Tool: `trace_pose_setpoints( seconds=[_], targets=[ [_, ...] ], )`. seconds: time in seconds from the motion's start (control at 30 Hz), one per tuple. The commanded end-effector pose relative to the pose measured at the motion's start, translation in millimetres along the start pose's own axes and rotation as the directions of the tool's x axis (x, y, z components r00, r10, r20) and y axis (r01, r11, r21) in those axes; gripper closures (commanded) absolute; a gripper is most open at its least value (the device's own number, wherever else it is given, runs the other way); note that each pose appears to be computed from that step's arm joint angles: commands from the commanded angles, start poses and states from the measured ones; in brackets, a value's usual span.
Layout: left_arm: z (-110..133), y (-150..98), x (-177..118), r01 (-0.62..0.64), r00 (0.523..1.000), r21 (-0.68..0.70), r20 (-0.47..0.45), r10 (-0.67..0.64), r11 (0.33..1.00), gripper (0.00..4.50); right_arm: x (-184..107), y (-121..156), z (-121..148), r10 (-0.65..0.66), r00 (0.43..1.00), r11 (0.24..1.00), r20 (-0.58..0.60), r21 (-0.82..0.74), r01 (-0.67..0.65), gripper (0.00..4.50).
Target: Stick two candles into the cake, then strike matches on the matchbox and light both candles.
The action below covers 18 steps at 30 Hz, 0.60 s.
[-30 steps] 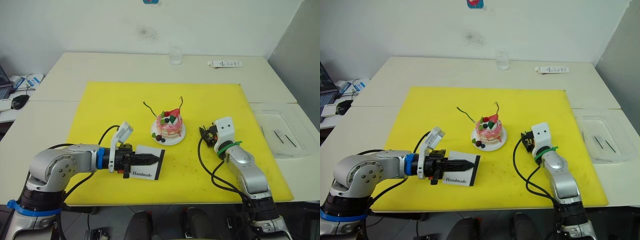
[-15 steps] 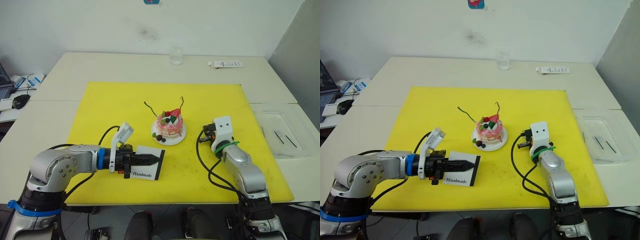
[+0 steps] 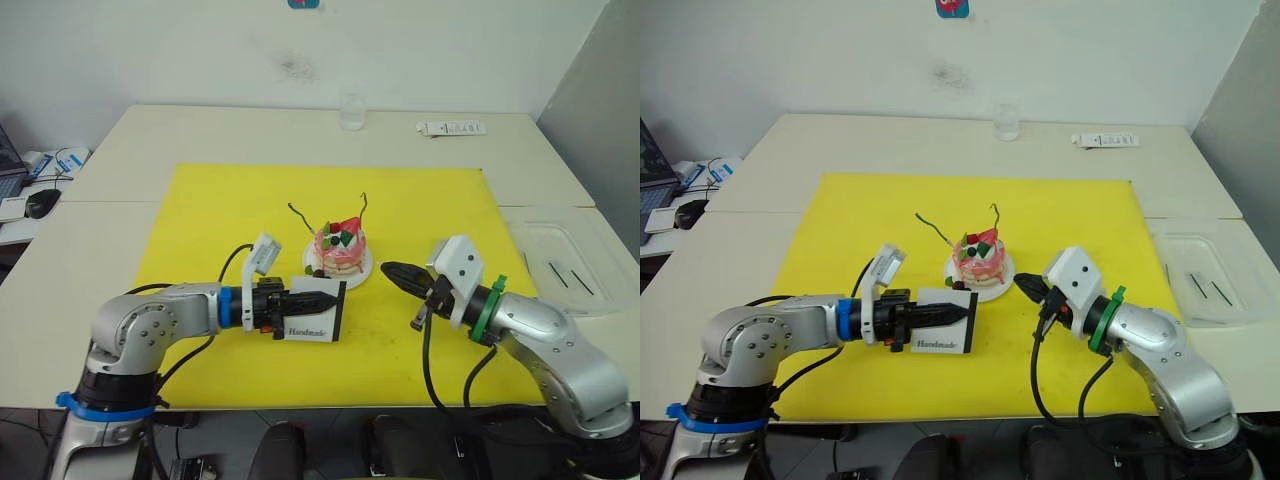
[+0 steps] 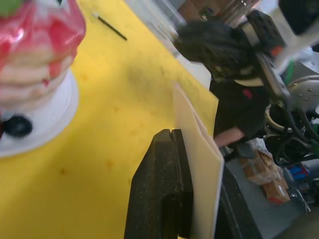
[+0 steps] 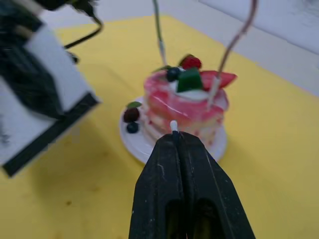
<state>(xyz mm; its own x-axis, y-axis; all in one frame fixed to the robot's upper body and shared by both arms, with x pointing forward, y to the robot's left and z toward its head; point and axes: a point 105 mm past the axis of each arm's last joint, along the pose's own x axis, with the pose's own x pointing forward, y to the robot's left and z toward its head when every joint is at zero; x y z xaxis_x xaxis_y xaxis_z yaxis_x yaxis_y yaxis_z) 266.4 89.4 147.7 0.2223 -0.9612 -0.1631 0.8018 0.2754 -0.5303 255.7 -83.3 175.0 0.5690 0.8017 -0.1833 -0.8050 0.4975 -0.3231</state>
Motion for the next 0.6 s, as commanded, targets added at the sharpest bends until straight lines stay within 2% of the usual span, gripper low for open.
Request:
trace_pose_setpoints(
  seconds=[0.03,0.23,0.6],
  targets=[
    [7.8,-3.7,6.9,0.004,1.0,0.026,0.013,-0.004,1.0,4.5,-4.9,11.1,17.1,0.09,0.996,0.992,0.005,-0.094,-0.089,4.47],
    [6.6,-5.8,8.8,0.012,1.0,0.026,0.004,-0.013,1.0,4.5,1.0,12.4,20.3,0.117,0.993,0.977,-0.028,-0.177,-0.12,4.47],
    [4.8,-10.4,9.2,0.03,1.0,0.028,-0.004,-0.03,0.999,4.5,16.2,11.6,13.1,0.111,0.993,0.966,-0.051,-0.231,-0.12,4.47]
  ],
)
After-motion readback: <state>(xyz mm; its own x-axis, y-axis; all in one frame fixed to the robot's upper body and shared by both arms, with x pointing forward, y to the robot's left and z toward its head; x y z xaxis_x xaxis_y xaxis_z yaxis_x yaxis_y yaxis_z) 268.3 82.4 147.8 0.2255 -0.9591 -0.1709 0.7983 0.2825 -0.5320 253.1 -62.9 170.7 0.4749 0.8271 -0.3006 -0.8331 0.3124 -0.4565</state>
